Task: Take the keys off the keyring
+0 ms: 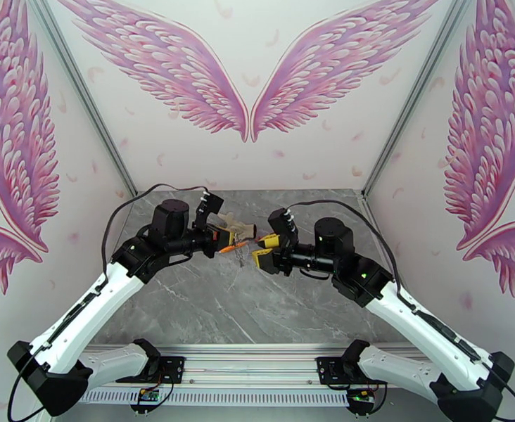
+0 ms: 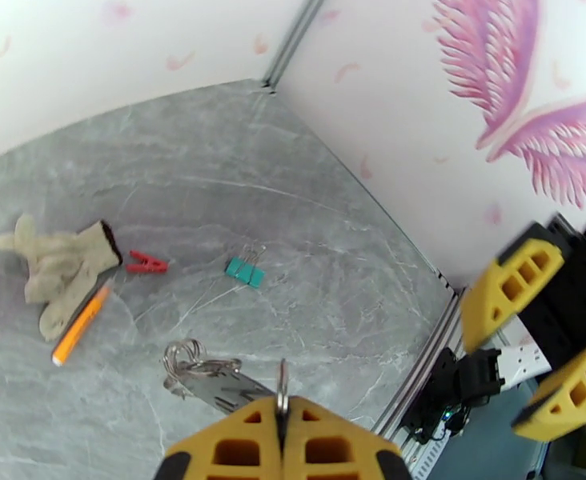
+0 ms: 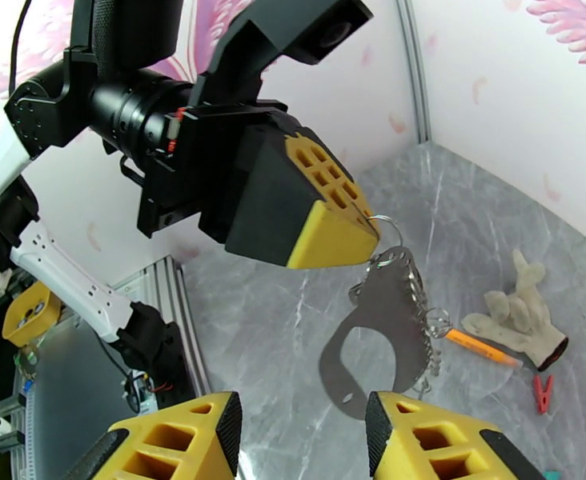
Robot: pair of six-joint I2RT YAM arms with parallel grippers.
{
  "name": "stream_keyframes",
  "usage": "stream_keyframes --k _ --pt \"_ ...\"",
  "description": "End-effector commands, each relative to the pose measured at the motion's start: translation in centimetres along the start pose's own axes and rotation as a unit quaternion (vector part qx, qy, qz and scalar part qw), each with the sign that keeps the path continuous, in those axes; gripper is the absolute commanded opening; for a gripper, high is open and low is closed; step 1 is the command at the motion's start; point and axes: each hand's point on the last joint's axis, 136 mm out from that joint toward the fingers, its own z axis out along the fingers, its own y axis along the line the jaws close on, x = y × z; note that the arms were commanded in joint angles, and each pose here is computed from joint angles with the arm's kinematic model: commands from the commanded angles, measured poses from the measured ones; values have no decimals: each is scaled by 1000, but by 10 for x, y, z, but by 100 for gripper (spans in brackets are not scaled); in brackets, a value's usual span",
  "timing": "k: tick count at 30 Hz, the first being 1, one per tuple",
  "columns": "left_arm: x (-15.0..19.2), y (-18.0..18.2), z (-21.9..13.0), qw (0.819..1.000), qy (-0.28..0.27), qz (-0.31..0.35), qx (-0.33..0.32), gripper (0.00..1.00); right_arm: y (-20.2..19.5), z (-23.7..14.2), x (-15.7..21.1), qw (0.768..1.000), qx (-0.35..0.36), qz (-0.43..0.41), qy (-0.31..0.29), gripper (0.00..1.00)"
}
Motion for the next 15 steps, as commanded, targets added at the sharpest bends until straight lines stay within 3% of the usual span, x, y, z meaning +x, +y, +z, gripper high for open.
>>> stream_keyframes --k 1,5,15 --pt "-12 14 -4 992 -18 -110 -55 0 5 4 -4 999 18 32 5 49" --pt "-13 15 2 985 -20 -159 -64 0 15 23 -1 999 12 35 7 50" --pt "-17 21 0 969 -47 -230 -77 0 -3 73 31 999 29 20 23 46"
